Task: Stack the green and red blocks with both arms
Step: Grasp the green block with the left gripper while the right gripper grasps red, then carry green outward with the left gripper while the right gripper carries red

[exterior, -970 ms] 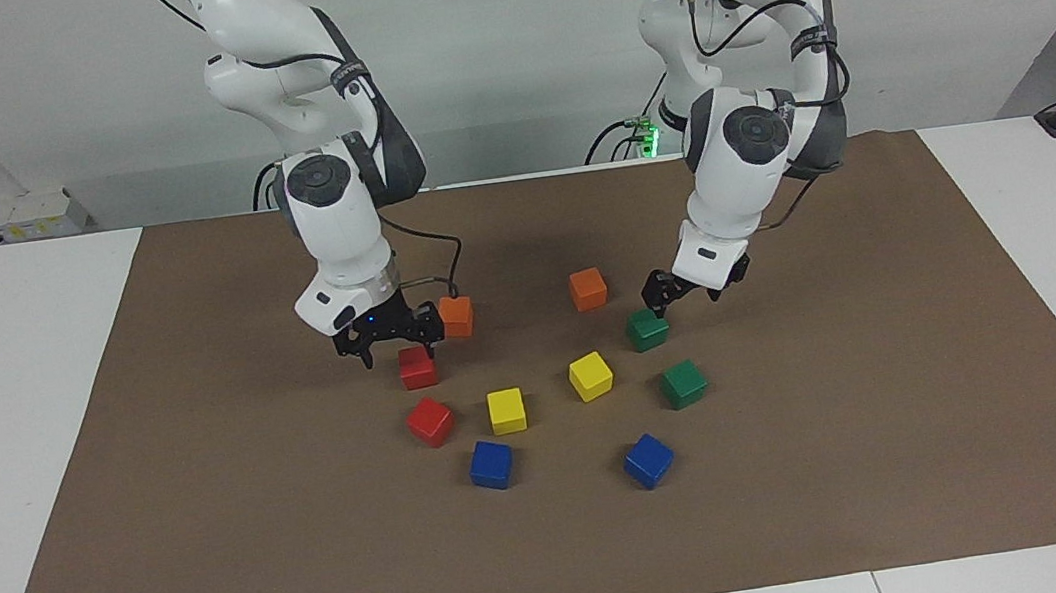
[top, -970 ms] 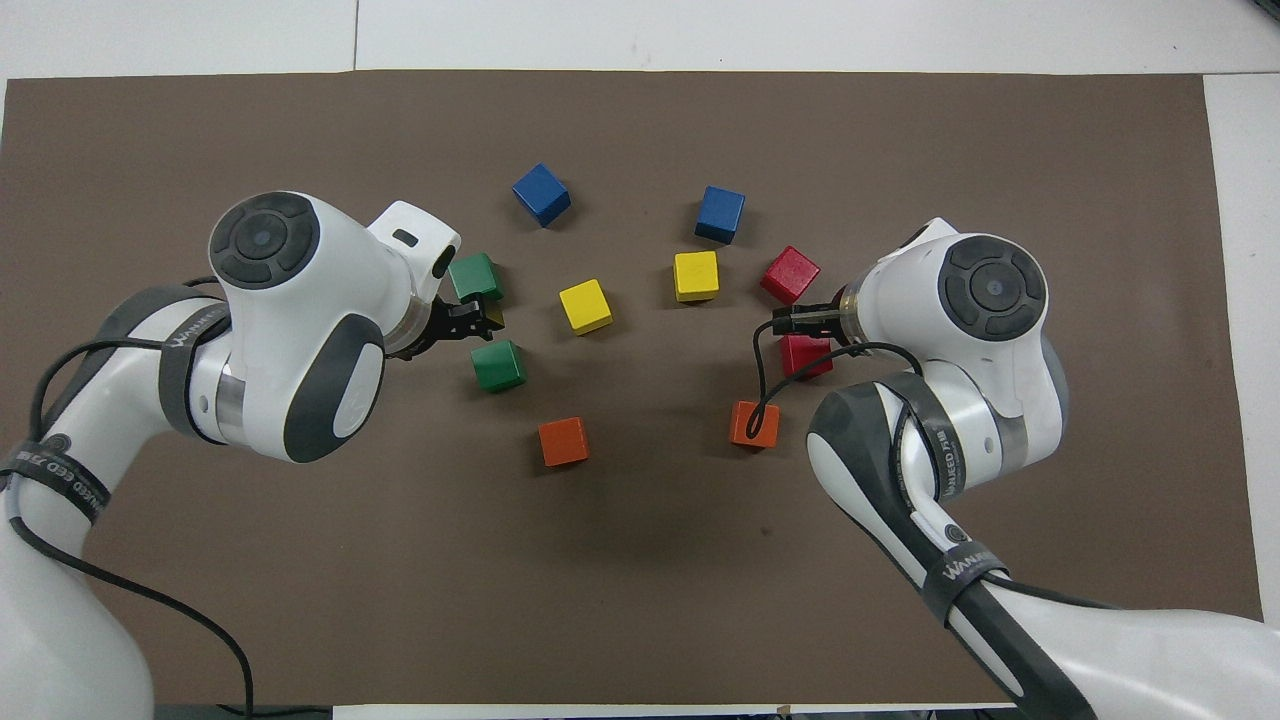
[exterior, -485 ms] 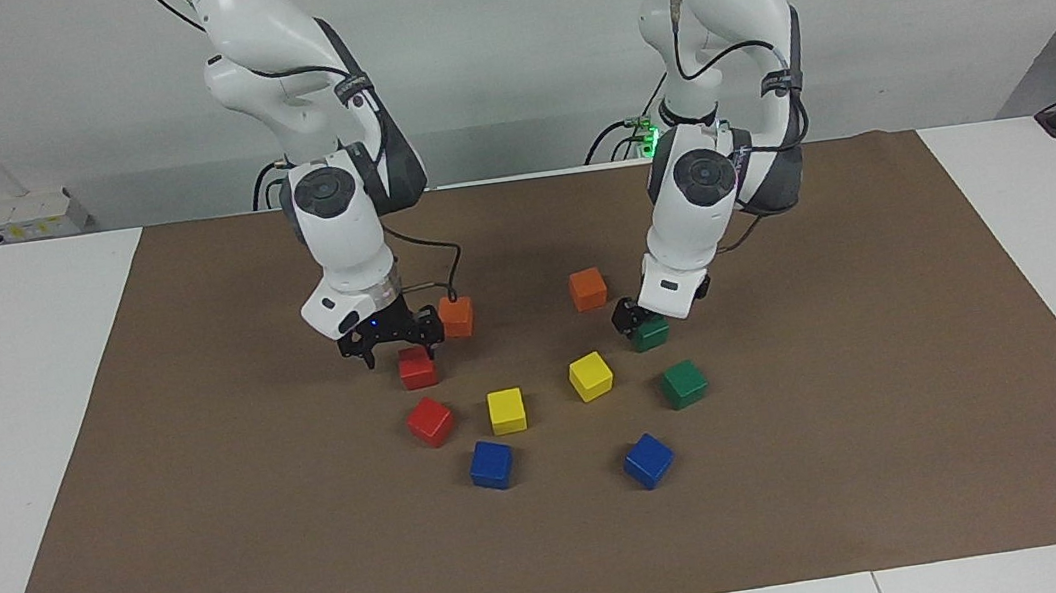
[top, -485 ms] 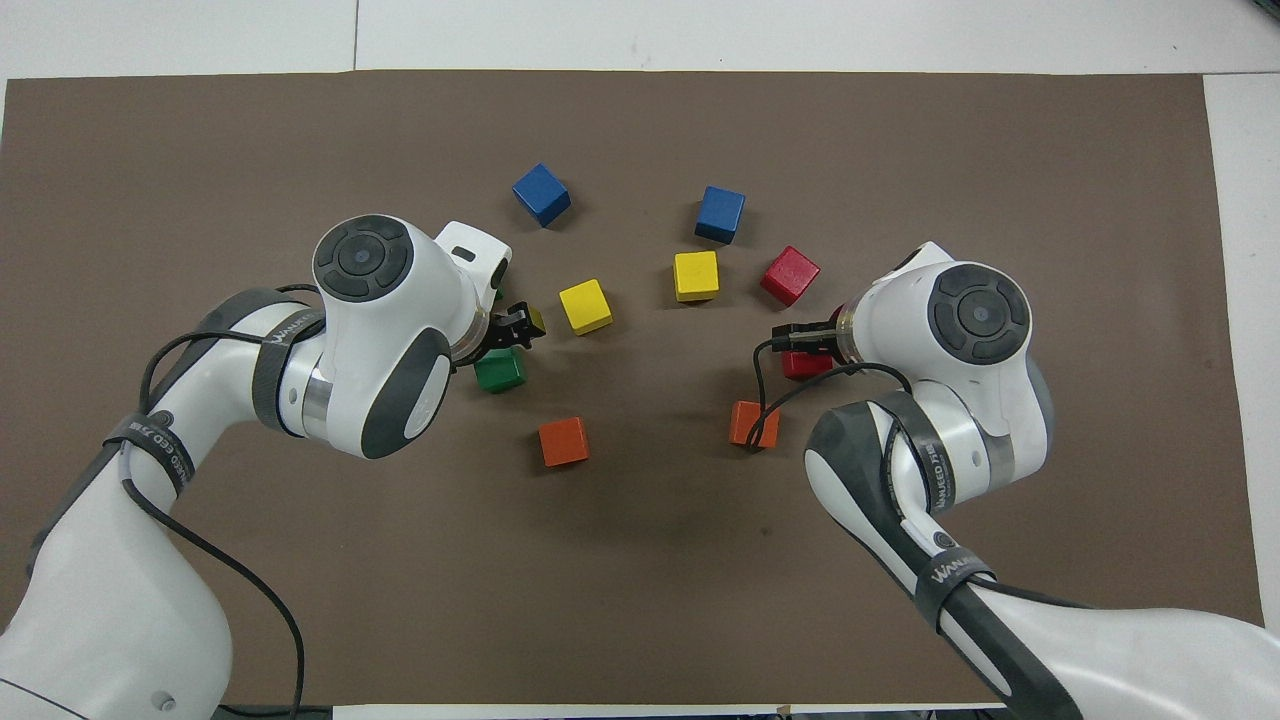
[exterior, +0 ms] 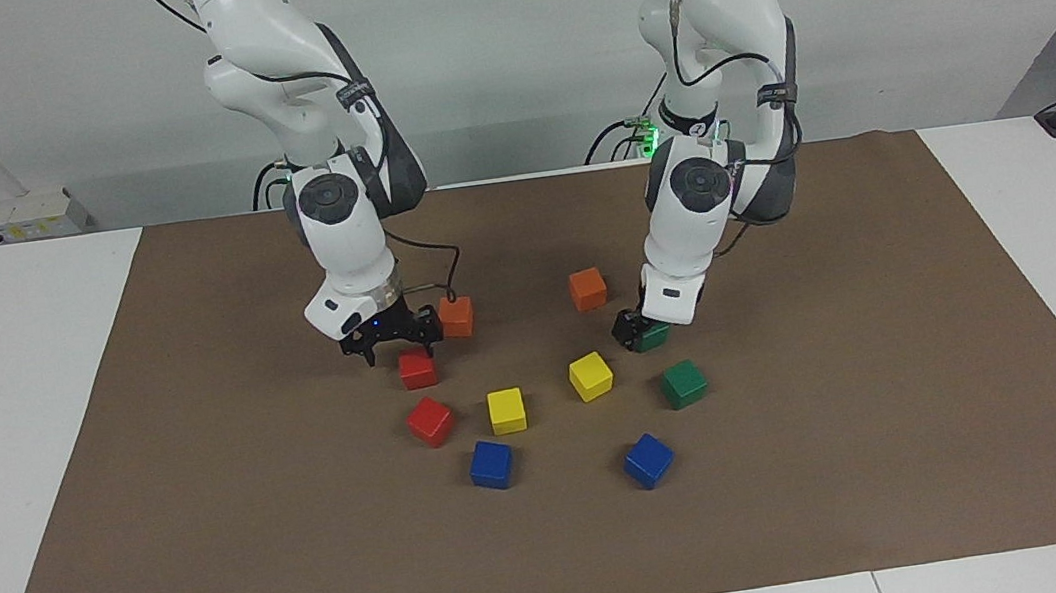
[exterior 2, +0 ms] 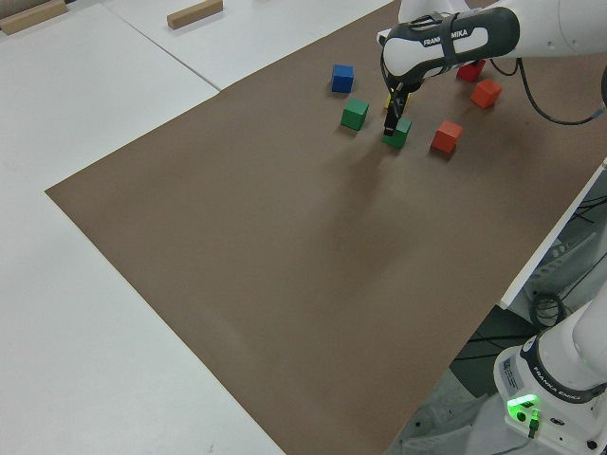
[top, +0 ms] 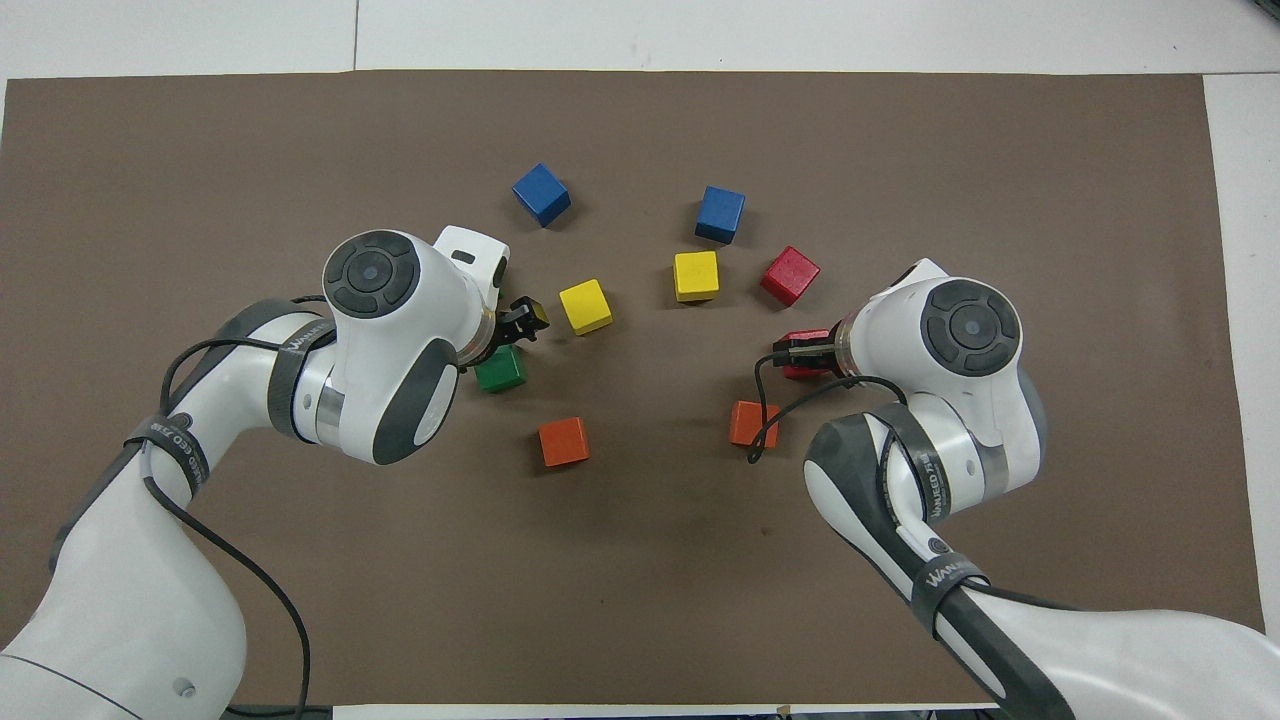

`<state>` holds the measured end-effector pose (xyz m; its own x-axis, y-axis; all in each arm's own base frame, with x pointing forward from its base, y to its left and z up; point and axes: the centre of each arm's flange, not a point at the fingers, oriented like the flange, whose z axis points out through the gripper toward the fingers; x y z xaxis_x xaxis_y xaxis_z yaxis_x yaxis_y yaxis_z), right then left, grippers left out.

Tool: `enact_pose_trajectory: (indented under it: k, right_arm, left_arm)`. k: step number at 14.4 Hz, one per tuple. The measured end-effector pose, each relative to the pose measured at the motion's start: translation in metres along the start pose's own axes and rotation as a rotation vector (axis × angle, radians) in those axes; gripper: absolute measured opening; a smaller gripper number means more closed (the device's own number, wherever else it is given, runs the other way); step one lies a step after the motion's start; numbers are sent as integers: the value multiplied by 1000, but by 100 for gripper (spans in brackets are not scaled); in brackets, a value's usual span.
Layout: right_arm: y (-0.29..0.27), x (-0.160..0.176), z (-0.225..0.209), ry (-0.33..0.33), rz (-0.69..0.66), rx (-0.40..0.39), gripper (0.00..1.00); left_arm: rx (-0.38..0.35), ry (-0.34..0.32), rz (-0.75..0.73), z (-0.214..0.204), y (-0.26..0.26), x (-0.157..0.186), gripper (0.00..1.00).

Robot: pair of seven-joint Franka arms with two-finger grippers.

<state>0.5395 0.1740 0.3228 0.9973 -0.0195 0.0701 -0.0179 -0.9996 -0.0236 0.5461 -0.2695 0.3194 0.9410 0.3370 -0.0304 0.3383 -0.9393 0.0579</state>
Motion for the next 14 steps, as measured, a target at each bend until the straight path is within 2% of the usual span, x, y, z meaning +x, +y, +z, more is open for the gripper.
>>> enact_pose_trajectory:
  k: [3,5,6,8,9,14]
  right_arm:
    - [-9,-4,0,-1,-17,1,100]
    - [-10,-4,0,-1,-19,1,100]
    - [-10,-4,0,0,-19,1,100]
    - [-10,-4,0,3,-19,2,100]
    - [-10,-4,0,3,-19,3,100]
    - [-10,-6,4,6,-20,4,100]
  left_arm:
    - [-2,12,19,7,0,1,100]
    - [0,13,30,11,1,1,91]
    - [2,13,37,12,1,1,91]
    - [24,20,87,15,-1,-1,70]
    - [34,23,112,16,-2,-1,55]
    - [37,30,137,13,-6,5,55]
